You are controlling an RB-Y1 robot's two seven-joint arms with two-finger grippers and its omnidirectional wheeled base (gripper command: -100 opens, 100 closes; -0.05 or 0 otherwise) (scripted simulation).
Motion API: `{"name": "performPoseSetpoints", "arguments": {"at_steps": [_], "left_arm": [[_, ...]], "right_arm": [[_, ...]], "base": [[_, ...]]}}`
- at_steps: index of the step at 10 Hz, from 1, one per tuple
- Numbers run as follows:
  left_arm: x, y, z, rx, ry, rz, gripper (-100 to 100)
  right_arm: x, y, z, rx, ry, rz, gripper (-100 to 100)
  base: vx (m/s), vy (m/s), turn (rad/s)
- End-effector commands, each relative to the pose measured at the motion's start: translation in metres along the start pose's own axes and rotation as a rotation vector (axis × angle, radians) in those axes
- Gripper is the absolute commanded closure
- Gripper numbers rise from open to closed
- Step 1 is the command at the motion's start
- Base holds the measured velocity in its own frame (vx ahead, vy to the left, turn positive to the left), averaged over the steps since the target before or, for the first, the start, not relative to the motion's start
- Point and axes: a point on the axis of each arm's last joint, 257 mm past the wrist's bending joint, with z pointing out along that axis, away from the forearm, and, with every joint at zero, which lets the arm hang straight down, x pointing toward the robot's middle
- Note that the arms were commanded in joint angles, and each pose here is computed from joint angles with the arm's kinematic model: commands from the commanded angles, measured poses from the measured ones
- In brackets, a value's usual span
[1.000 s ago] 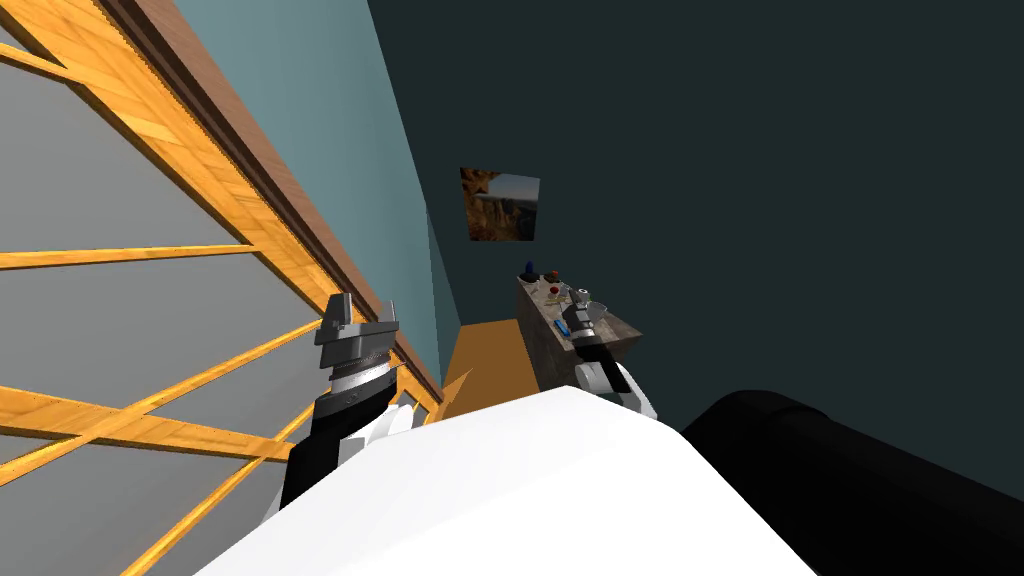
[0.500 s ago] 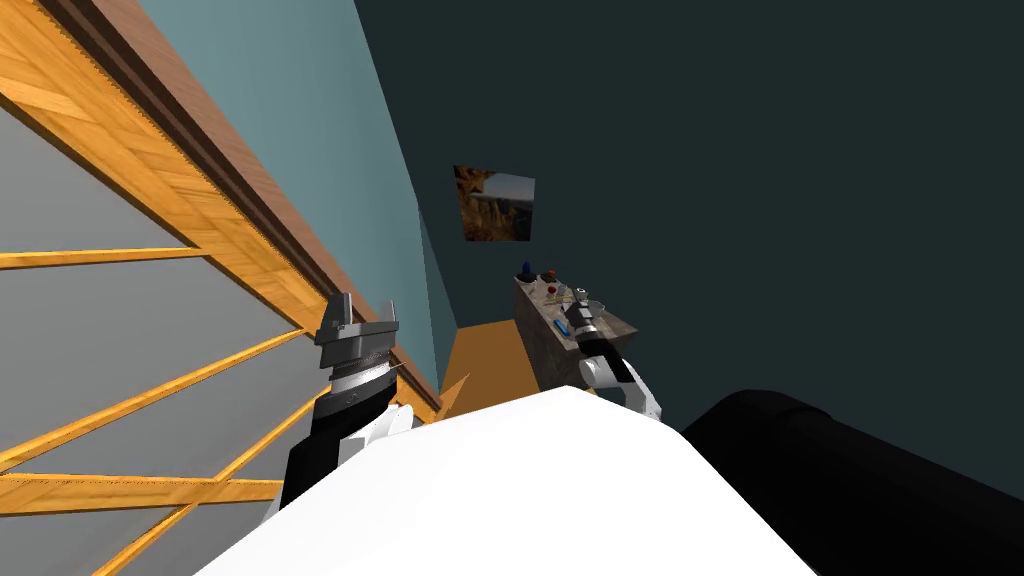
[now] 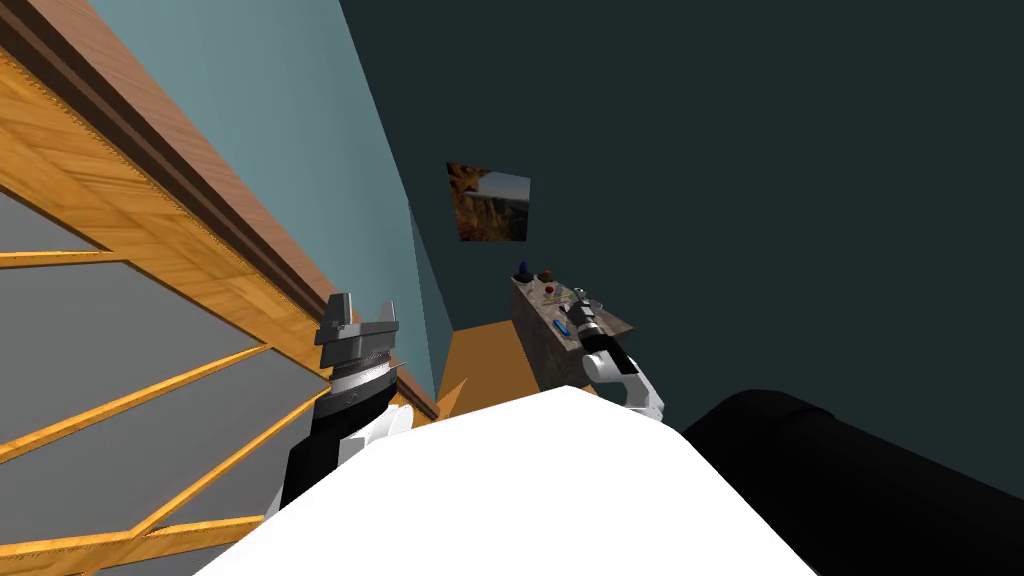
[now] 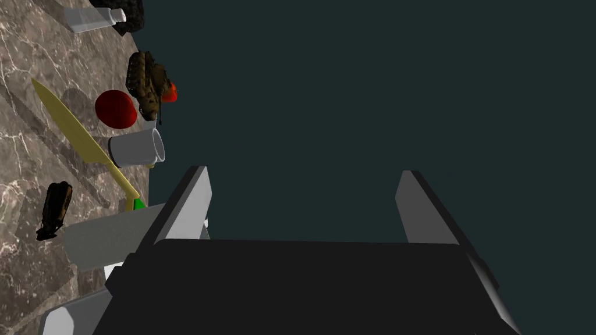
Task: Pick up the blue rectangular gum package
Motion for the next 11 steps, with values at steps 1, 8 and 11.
{"name": "performPoseSetpoints", "arguments": {"at_steps": [1, 8, 11], "left_arm": [[0.000, 0.000, 0.000, 0.000, 0.000, 0.000, 0], [0.000, 0.000, 0.000, 0.000, 0.000, 0.000, 0], [0.000, 0.000, 0.000, 0.000, 0.000, 0.000, 0]], "right_arm": [[-0.011, -0.005, 0.003, 0.033, -0.018, 0.052, -100], [-0.030, -0.036, 0.004, 0.177, -0.062, 0.148, -100], [-0.038, -0.049, 0.002, 0.236, -0.083, 0.198, -100]], "base": [[0.070, 0.061, -0.125], [0.046, 0.032, -0.067], [0.051, 0.029, -0.073]]}}
